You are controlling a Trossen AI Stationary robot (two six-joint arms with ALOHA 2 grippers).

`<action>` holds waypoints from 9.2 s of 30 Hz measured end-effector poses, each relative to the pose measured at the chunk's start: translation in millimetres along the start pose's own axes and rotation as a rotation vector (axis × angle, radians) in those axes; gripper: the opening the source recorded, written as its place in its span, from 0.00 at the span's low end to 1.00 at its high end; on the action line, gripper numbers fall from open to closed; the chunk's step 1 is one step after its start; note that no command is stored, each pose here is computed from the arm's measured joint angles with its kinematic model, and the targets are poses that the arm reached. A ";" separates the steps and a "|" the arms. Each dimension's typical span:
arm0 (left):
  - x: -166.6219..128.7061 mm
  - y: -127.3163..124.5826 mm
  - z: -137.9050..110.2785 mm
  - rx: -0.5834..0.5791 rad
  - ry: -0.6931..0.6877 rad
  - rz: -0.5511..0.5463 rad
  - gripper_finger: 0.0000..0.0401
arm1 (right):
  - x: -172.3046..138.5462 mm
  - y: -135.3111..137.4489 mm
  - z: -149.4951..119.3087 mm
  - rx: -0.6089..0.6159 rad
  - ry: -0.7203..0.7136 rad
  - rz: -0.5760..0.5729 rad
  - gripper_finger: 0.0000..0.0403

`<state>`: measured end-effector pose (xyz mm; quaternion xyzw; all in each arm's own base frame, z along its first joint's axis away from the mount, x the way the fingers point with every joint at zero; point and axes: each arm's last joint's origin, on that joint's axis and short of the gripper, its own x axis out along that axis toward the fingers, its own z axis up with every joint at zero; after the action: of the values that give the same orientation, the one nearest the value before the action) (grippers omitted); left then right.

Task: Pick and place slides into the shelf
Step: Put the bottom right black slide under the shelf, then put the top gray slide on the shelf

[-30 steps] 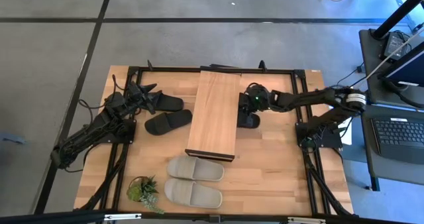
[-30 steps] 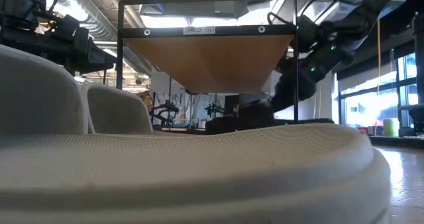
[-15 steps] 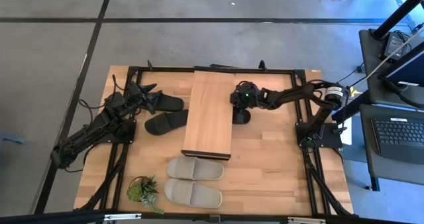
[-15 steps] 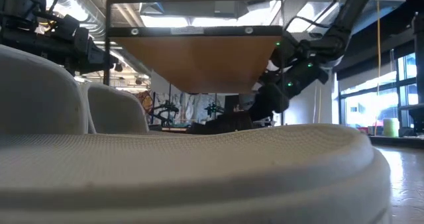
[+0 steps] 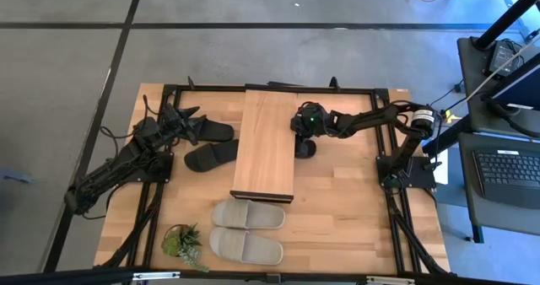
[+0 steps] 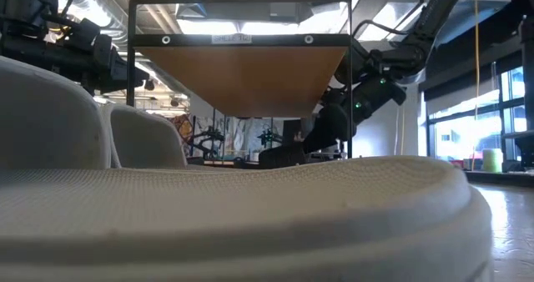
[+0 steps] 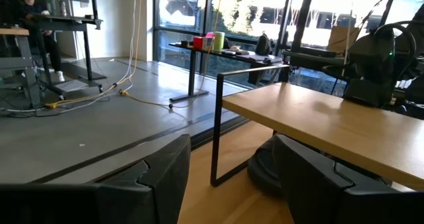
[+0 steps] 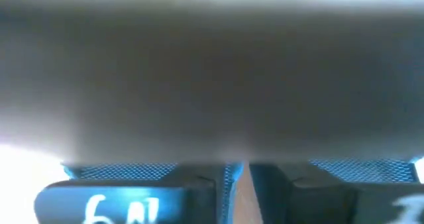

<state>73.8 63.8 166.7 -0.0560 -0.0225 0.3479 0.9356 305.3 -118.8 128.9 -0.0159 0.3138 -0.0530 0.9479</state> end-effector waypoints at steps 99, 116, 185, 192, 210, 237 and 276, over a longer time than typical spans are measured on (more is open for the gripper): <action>-25.3 -160.1 89.7 0.720 -0.056 -0.840 0.42 | -143.5 210.0 9.6 0.032 -0.306 0.324 0.24; -76.6 -246.6 41.8 1.050 0.141 -0.831 0.42 | -140.5 208.8 0.4 0.045 -0.206 0.308 0.24; -71.4 -263.7 -46.2 1.196 0.468 -0.859 0.42 | -140.8 208.9 1.2 0.075 -0.210 0.313 0.24; -71.1 -261.0 -47.7 1.220 0.491 -0.860 0.42 | -140.7 208.8 1.3 0.077 -0.211 0.313 0.24; -47.7 -260.4 -56.7 1.187 0.556 -0.791 0.42 | -140.7 208.8 1.4 0.075 -0.212 0.312 0.24; -50.1 -263.2 -60.6 1.211 0.529 -0.790 0.01 | -140.7 208.8 1.1 0.076 -0.209 0.311 0.24; -72.5 -291.1 28.7 1.184 0.311 -0.790 0.00 | -140.7 208.8 0.9 0.099 -0.204 0.314 0.24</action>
<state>205.4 -199.9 230.0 0.4230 0.2840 -0.0739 0.8573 212.6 104.2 199.8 0.0748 0.2118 0.0821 0.9710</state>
